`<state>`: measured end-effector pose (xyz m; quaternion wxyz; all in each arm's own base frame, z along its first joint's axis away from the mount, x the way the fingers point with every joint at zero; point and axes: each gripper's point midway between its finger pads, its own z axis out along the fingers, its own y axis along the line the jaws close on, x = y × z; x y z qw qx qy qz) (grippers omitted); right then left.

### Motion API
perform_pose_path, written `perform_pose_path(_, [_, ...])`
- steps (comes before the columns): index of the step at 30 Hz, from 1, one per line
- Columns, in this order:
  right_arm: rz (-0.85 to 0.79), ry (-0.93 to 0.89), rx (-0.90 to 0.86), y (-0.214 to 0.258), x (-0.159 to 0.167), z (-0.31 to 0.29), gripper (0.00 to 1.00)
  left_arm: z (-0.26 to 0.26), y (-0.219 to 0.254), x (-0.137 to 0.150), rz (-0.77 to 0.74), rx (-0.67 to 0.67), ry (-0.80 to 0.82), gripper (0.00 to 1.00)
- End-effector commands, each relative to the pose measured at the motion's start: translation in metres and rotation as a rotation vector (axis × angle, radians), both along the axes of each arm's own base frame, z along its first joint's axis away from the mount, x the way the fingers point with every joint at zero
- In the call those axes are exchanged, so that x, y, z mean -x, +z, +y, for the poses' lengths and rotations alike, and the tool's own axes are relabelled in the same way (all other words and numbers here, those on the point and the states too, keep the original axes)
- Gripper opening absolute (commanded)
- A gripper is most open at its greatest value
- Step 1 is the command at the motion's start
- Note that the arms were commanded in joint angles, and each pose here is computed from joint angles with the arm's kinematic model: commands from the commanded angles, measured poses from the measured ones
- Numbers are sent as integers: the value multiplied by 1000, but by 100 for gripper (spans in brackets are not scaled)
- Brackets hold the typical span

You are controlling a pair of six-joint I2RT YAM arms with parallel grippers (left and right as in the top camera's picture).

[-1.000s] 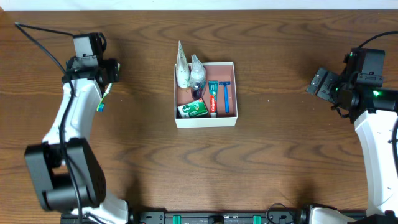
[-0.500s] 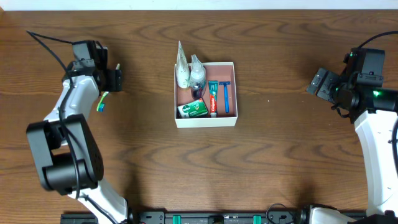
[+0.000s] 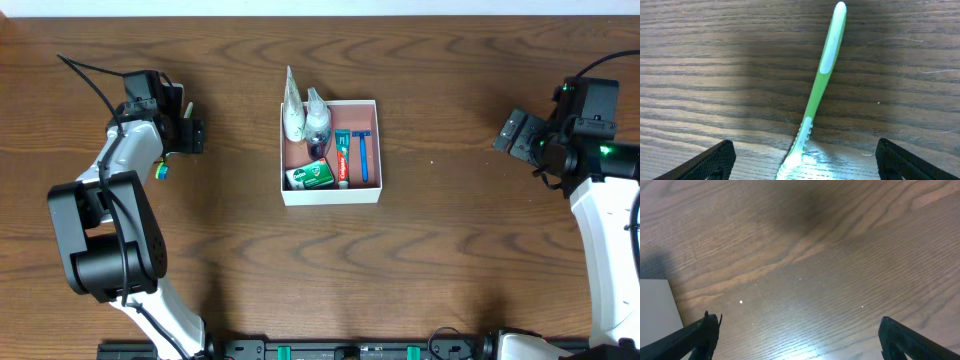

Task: Pack container
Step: 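Lower the left gripper onto the green toothbrush and grasp it, then lift the toothbrush and lower it into the box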

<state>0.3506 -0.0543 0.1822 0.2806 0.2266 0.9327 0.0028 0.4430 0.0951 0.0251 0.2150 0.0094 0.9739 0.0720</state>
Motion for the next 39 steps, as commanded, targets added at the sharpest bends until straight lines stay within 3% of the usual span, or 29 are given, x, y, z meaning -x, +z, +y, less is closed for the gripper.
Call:
perform_pose_path(1, [-8,-12,-3,3,-1,-2,99,-1,-15,3,36,18,-14,88])
perform_pose_path(11, [-8,-12,-3,3,-1,-2,99,-2,-29,6,68,24,-14,87])
perform_pose_path(13, [-8,-12,-3,3,-1,-2,99,-2,-29,6,68,25,-13,79])
perform_pose_path(18, [-8,-12,-3,3,-1,-2,99,-4,-31,12,87,48,30,41])
perform_pose_path(27, [-8,-12,-3,3,-1,-2,99,-6,-34,22,110,113,177,6])
perform_pose_path(34, [-8,-12,-3,3,-1,-2,99,-12,-9,15,54,117,183,6])
perform_pose_path(39, [-8,-12,-3,3,-1,-2,99,-24,58,-2,-104,106,144,6])
